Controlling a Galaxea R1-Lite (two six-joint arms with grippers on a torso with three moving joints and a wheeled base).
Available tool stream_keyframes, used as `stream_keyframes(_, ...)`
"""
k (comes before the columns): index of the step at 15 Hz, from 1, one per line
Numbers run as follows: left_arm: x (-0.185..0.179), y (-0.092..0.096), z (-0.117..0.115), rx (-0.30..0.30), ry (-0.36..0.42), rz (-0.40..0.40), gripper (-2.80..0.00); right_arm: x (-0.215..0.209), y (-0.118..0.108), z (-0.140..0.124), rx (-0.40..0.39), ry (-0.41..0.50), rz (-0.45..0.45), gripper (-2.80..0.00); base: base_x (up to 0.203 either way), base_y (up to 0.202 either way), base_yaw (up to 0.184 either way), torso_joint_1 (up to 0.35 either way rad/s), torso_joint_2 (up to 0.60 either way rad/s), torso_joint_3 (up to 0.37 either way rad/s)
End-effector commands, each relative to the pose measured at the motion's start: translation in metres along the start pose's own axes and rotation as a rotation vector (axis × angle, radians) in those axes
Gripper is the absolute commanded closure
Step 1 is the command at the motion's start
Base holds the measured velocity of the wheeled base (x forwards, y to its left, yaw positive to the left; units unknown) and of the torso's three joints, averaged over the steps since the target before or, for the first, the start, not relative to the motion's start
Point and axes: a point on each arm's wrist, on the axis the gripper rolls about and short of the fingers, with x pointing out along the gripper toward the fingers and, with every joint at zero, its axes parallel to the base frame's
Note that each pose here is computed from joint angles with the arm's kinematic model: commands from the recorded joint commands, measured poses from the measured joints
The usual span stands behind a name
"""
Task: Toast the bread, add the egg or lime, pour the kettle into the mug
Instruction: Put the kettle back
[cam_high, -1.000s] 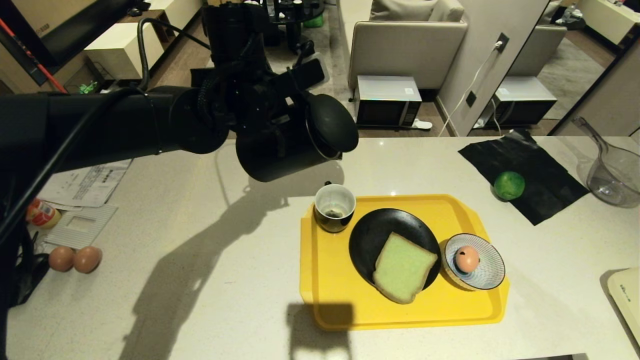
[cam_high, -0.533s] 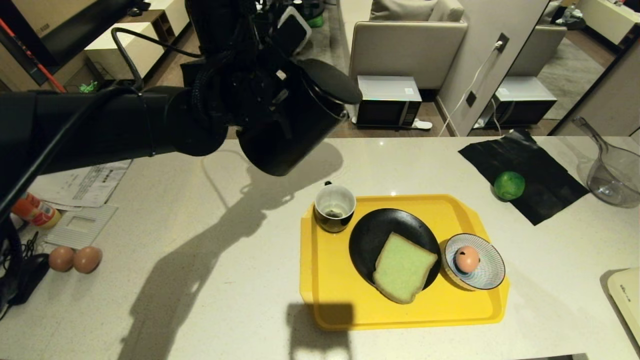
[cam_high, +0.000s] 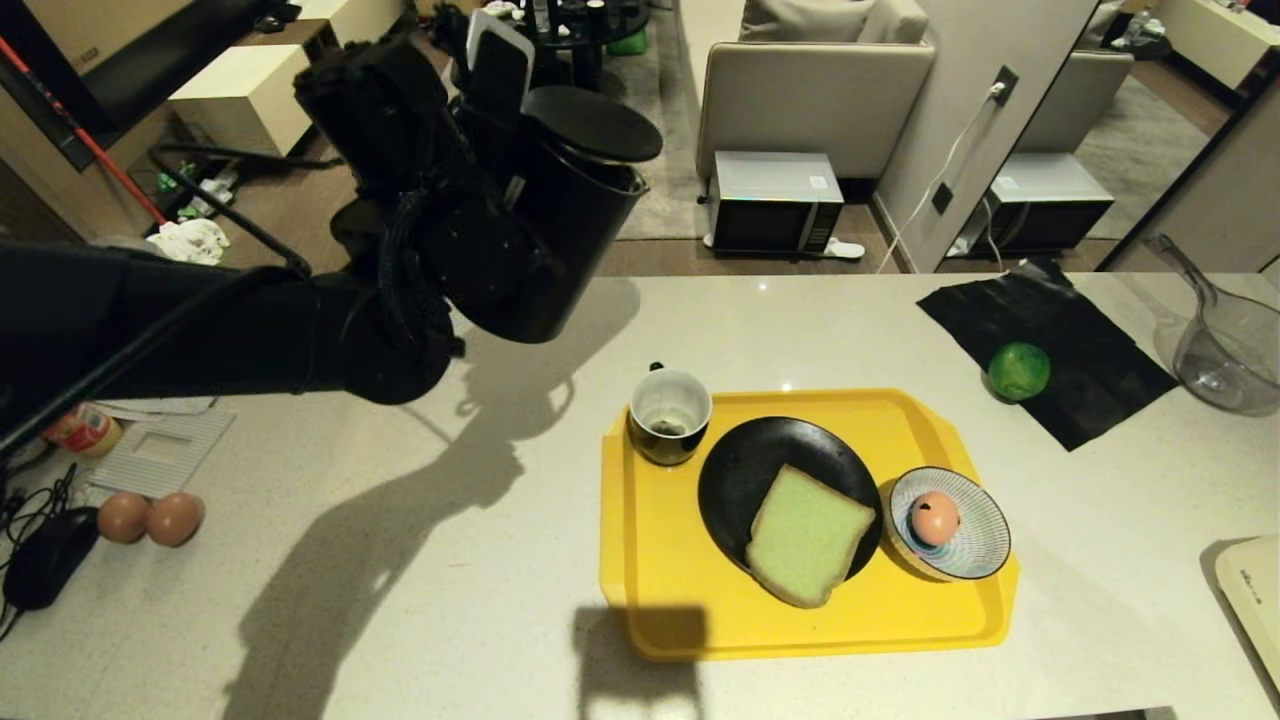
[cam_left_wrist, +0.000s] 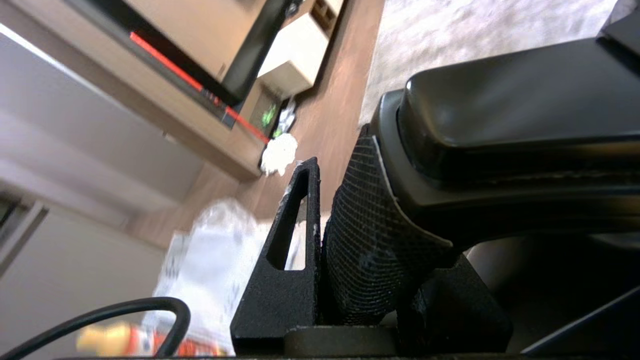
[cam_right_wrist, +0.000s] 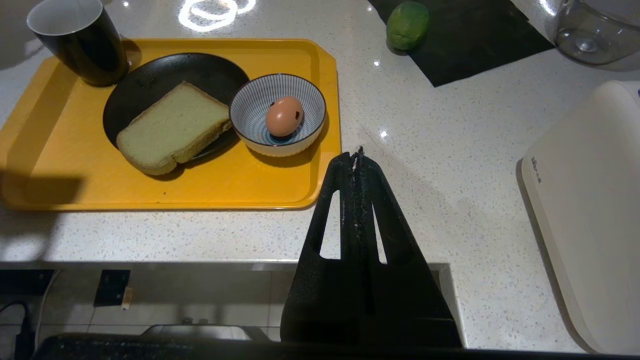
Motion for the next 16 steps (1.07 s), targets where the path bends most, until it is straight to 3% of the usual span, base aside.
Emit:
stream_keyframes(1,-0.014,0.001,-0.028,-0.028,0.012,0.026,0.00,0.002,0.000,-0.007,-0.001,0.027,-0.001,0.00,0.000,0.000,0.000,0.000,0.00,0.000)
stream_keyframes(5,-0.030,-0.015,-0.067,-0.226,-0.021,0.073,0.00,0.002,0.000,-0.007,0.000,0.027,-0.001,0.00,0.000,0.000,0.000,0.000,0.00,0.000)
stream_keyframes(8,-0.024,-0.029,-0.086,-0.287,-0.017,0.083,0.00,0.002,0.000,-0.007,0.000,0.027,-0.001,0.00,0.000,0.000,0.000,0.000,0.00,0.000)
stream_keyframes(16,-0.003,-0.023,-0.132,-0.308,0.057,0.140,0.00,0.002,0.000,-0.007,-0.001,0.027,-0.001,0.00,0.000,0.000,0.000,0.000,0.00,0.000)
